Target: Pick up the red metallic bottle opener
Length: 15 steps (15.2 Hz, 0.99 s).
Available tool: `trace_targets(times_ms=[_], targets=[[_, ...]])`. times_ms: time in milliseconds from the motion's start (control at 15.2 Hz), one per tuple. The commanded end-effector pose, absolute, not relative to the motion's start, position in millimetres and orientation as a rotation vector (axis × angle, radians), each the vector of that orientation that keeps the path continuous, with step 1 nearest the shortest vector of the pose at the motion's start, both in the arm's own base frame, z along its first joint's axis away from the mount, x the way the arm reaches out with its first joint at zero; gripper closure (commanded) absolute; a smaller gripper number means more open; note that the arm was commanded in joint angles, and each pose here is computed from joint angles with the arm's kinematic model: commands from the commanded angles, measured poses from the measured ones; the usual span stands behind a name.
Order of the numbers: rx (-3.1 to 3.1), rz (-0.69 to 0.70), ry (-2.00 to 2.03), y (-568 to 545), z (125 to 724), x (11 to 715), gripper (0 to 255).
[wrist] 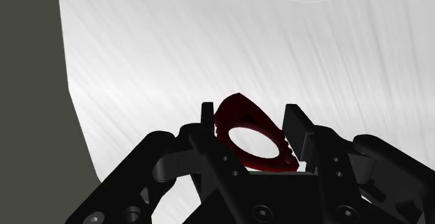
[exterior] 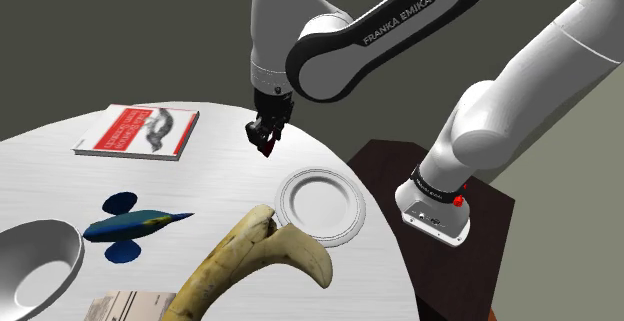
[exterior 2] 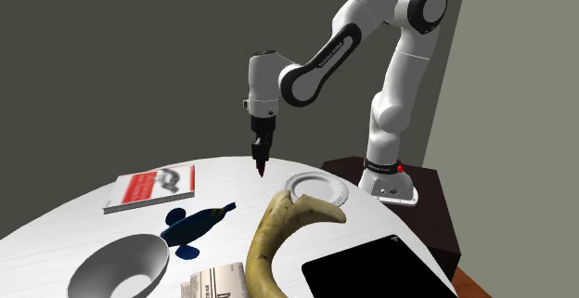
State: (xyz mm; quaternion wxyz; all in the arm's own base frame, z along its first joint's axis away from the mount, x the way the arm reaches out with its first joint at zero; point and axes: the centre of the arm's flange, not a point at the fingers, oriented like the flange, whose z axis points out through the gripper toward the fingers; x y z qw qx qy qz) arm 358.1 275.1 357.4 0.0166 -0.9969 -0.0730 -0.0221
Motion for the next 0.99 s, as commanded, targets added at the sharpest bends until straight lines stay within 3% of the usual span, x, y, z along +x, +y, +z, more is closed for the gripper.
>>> trace_targets(times_ms=[0, 924], targets=[[-3.099, -0.068, -0.227, 275, 367, 358, 255], [-3.099, -0.068, -0.227, 275, 431, 358, 255]])
